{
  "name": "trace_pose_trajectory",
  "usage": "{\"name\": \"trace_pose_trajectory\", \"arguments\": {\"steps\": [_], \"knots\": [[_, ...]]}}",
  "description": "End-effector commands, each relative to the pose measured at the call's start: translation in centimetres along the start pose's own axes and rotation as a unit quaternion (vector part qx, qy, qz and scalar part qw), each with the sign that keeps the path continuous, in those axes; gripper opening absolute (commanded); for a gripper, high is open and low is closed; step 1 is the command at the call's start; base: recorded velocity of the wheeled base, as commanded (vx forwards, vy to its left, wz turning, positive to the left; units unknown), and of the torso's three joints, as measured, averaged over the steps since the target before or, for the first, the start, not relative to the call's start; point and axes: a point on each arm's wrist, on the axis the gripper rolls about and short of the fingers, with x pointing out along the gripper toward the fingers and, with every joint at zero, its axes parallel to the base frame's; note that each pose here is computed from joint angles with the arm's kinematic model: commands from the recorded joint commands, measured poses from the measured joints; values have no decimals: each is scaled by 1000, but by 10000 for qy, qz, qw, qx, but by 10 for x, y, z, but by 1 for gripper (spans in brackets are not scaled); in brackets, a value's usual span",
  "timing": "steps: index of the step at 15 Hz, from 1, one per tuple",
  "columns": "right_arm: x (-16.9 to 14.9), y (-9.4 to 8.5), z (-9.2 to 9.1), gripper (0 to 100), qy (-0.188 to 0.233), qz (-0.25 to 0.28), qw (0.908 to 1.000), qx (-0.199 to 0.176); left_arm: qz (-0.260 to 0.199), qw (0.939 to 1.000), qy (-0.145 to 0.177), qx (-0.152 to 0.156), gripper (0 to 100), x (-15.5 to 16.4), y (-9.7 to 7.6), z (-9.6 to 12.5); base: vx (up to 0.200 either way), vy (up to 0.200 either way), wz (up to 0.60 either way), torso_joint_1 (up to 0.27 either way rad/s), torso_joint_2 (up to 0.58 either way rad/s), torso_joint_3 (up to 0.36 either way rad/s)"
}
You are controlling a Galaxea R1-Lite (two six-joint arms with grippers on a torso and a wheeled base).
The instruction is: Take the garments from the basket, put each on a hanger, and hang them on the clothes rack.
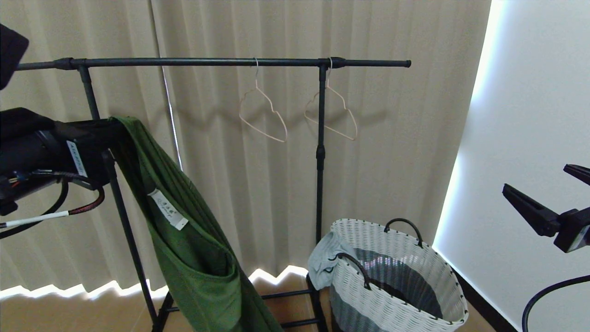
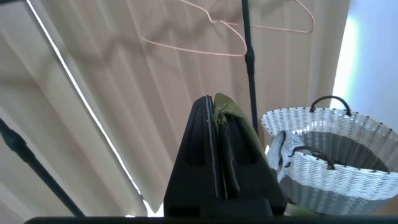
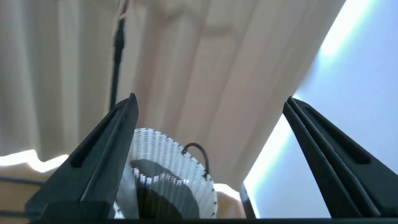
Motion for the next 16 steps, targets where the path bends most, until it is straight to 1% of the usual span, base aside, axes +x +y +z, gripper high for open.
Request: {"name": "trace_pose_trajectory", "arguments": {"steps": [1, 4, 8, 12, 13, 15, 16], "knots": [[1, 6, 1, 100, -22, 188, 9998, -39, 12, 10000, -54, 18, 0, -4, 0, 1, 0, 0, 0, 0, 0, 0], [2, 6, 4, 100, -101, 186, 9998, -62, 19, 10000, -53, 18, 0, -4, 1, 1, 0, 0, 0, 0, 0, 0], [7, 7, -1, 100, 12, 211, 9998, -47, 18, 10000, -45, 18, 0, -4, 1, 1, 0, 0, 0, 0, 0, 0], [4, 8, -7, 100, 105, 217, 9997, -54, 21, 10000, -60, 25, 0, -4, 1, 2, 0, 0, 0, 0, 0, 0], [4, 8, -8, 100, 139, 201, 9997, -85, 22, 10000, -68, 40, 0, -4, 1, 2, 0, 0, 0, 0, 0, 0], [-4, 10, -18, 100, 253, 235, 9989, -322, 54, 9999, -69, 108, 0, -5, 2, 2, 0, 0, 0, 0, 0, 0], [-8, 10, -20, 100, 268, 239, 9988, -330, 99, 9999, -61, 113, 0, -5, 3, 2, 0, 0, 0, 0, 0, 0]]}}
